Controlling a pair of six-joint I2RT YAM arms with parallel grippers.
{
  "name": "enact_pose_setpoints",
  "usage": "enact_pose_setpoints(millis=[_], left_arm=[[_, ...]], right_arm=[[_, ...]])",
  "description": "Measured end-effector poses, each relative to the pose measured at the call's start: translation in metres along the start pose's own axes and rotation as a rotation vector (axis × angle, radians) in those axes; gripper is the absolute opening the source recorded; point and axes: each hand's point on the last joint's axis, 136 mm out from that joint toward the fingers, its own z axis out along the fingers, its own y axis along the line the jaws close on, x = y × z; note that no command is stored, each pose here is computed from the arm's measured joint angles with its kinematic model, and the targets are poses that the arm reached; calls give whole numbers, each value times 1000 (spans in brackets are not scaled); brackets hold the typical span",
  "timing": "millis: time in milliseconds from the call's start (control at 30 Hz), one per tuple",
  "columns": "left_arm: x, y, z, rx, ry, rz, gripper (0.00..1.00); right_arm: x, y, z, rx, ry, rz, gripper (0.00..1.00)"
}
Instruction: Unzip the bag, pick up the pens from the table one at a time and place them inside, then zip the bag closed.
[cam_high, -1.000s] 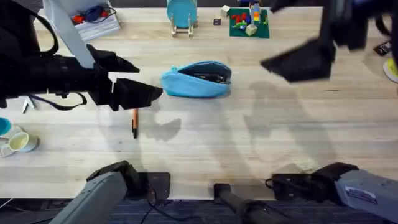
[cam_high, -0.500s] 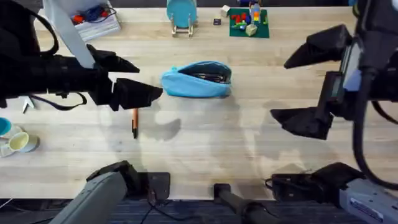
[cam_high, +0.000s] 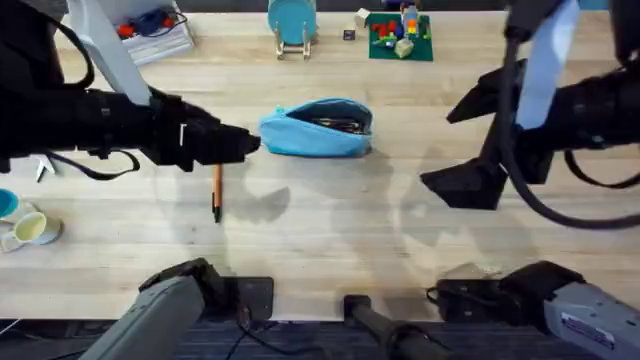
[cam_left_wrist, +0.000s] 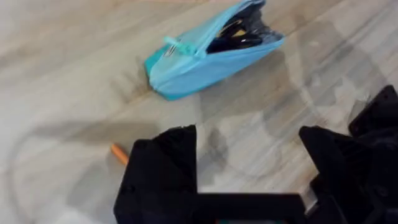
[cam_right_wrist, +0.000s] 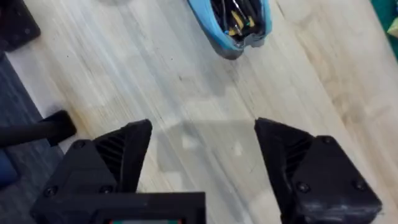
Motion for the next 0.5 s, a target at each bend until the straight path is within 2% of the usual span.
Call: enact_pose_setpoints(millis=[100,300,367,500], left_arm=[[8,9,0,-55,45,-118,994],[29,32,-6,-221,132,-400,994],[36,39,-8,-276,151,-477,993],[46,50,-14,-369,177,-582,993]], right_arm=[[1,-1,5,-11,16,11,998],[2,-3,11,-24,35,21,998],[3,-3,11,-26,37,24,997],[3,-3,11,-26,37,24,997]])
